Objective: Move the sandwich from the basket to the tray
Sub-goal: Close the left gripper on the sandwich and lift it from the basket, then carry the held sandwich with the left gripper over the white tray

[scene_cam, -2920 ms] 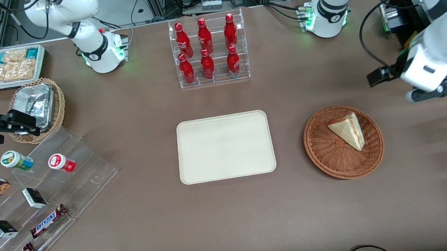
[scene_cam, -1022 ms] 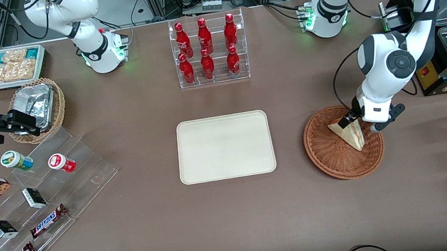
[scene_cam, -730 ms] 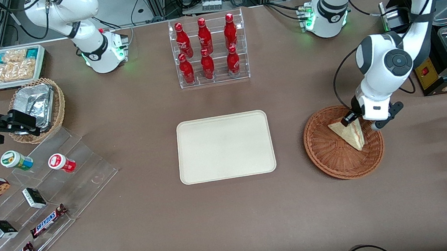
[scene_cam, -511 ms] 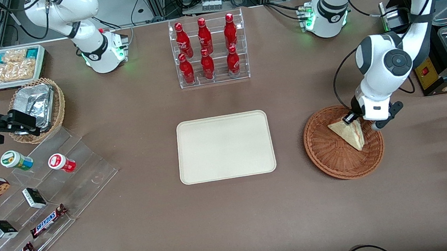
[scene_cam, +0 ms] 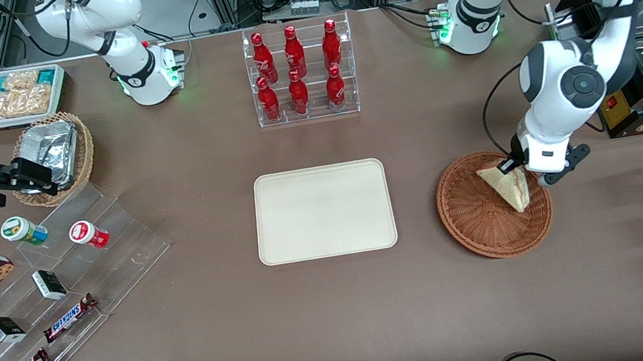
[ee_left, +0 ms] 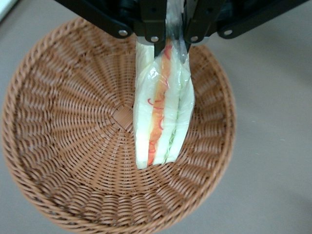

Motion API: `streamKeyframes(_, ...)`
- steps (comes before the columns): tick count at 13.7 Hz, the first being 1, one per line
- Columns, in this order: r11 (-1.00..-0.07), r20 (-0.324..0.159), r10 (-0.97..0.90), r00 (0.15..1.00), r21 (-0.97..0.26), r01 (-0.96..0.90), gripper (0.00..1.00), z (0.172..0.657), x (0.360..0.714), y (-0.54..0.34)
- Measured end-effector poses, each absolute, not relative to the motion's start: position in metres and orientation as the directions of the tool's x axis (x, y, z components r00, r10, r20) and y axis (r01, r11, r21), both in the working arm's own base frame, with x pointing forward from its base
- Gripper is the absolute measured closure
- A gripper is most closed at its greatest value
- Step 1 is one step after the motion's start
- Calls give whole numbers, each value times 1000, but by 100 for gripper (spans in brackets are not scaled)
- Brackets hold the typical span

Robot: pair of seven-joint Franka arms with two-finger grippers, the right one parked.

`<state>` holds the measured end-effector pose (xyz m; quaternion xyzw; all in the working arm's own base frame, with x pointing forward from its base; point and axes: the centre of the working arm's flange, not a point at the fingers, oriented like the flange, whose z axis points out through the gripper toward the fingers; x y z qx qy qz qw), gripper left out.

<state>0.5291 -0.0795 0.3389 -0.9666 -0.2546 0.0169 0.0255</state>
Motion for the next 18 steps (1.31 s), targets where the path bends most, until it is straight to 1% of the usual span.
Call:
streamKeyframes(3, -909, -57, 412, 909, -93, 406, 87, 403, 545, -97)
streamKeyframes(4, -926, -65, 372, 926, -94, 366, 87, 418, 548, -102)
streamKeyframes(6, -957, -66, 283, 957, -86, 277, 87, 432, 549, -118)
streamKeyframes(12, -991, -77, 106, 991, -89, 100, 87, 422, 530, -199)
streamKeyframes(16, -992, -63, 92, 994, -88, 87, 87, 413, 523, -256)
streamKeyframes(18, -994, -68, 90, 994, -75, 84, 87, 408, 520, -285)
